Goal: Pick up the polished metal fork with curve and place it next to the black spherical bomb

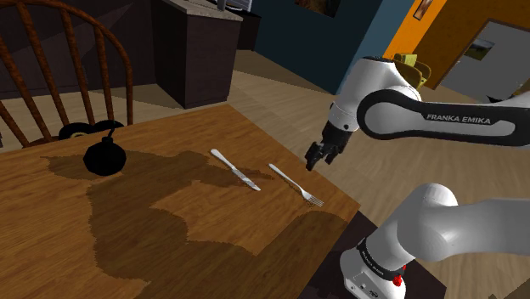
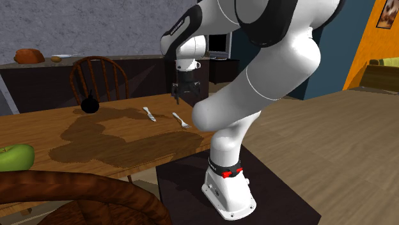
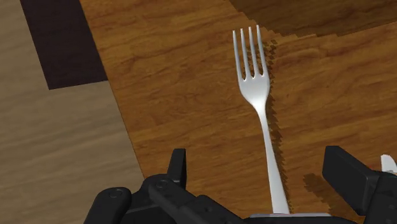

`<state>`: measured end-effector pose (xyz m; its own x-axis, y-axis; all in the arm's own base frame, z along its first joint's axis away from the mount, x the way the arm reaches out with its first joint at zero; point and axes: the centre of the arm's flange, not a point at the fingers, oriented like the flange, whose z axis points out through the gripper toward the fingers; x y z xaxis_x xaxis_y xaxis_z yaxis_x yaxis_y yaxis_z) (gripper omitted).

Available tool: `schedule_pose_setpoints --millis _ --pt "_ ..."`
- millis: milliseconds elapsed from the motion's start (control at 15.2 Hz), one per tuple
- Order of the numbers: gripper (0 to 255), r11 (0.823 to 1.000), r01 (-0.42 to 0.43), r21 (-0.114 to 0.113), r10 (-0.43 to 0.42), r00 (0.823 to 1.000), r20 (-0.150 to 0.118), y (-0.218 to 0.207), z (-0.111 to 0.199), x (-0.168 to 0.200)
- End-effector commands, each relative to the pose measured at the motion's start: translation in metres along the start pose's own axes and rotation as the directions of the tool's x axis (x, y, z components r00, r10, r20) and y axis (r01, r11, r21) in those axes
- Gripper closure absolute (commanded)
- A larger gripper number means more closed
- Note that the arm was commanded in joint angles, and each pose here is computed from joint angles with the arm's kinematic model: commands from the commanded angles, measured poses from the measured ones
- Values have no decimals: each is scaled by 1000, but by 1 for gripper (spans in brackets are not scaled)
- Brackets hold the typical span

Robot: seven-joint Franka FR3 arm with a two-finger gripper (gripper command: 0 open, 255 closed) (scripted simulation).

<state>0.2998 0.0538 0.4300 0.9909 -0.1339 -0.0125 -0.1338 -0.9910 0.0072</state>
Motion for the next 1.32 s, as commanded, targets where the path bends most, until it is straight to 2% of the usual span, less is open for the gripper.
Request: schedule_pose_setpoints --millis 0,198,660,1188,1254 --pt "0 1000 0 -5 0 1000 13 -12 28 -3" --pt "0 1000 0 -11 0 1000 30 -26 59 -12" --pt "0 1000 0 -11 0 1000 30 -26 96 -13" --pt "0 1000 0 -11 0 1000 30 -26 99 -13" --pt "255 1000 0 -11 0 1000 30 -26 99 -13"
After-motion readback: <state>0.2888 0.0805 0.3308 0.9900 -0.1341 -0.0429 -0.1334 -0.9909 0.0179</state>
